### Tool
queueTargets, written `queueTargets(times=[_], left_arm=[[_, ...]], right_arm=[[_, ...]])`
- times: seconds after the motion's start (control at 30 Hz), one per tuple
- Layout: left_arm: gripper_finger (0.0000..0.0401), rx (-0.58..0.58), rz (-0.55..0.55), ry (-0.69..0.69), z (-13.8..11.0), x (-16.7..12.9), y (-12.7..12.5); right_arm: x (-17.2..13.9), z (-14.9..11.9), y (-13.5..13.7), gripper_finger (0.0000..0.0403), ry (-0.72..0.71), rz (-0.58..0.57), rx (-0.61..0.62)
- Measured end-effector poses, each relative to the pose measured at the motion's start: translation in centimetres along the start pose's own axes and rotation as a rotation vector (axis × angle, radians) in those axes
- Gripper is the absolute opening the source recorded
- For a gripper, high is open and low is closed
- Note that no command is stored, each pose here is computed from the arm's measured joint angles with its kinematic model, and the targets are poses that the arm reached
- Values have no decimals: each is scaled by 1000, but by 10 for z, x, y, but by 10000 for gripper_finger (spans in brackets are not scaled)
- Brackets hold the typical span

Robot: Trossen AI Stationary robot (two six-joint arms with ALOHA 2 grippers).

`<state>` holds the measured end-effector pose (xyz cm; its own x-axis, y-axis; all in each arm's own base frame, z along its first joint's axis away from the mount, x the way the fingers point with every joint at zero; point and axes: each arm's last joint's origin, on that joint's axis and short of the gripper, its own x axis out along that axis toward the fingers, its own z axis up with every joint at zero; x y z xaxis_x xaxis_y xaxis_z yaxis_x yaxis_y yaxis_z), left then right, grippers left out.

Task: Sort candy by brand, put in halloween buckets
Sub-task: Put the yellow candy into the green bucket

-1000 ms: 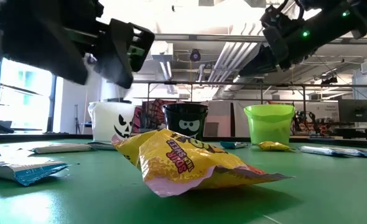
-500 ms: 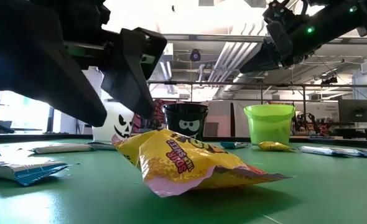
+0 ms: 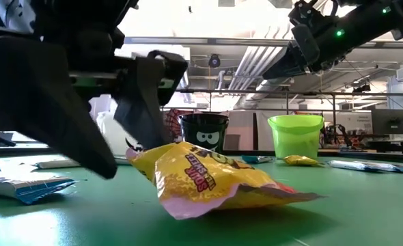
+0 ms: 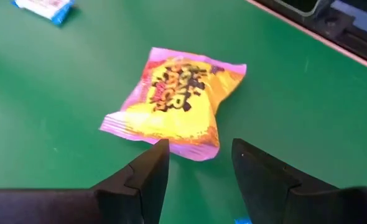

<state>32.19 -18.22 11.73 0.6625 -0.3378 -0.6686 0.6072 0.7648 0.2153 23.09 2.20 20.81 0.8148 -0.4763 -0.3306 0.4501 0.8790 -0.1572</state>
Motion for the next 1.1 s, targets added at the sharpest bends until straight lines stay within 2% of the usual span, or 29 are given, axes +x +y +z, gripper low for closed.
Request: queueTargets(times=[0.2, 0.53, 0.7, 0.9, 1.0, 1.1], left_arm=[[139, -3, 3, 3, -1, -1, 4], [8, 71, 9, -8, -1, -1, 10], [1, 74, 57, 16, 1, -7, 12], [0, 46, 146, 68, 8, -29, 22], [0, -2, 194, 72, 12, -44, 35], [0, -97, 231, 52, 14, -58, 51]], right_arm=[[0, 0, 0, 0, 0, 0, 0], [0, 0, 0, 0, 0, 1, 0], [0, 0, 0, 0, 0, 2, 0], [0, 0, 0, 0, 1, 17, -6], [0, 0, 2, 0, 6, 66, -18], [0, 0, 3, 0, 10, 115, -17]])
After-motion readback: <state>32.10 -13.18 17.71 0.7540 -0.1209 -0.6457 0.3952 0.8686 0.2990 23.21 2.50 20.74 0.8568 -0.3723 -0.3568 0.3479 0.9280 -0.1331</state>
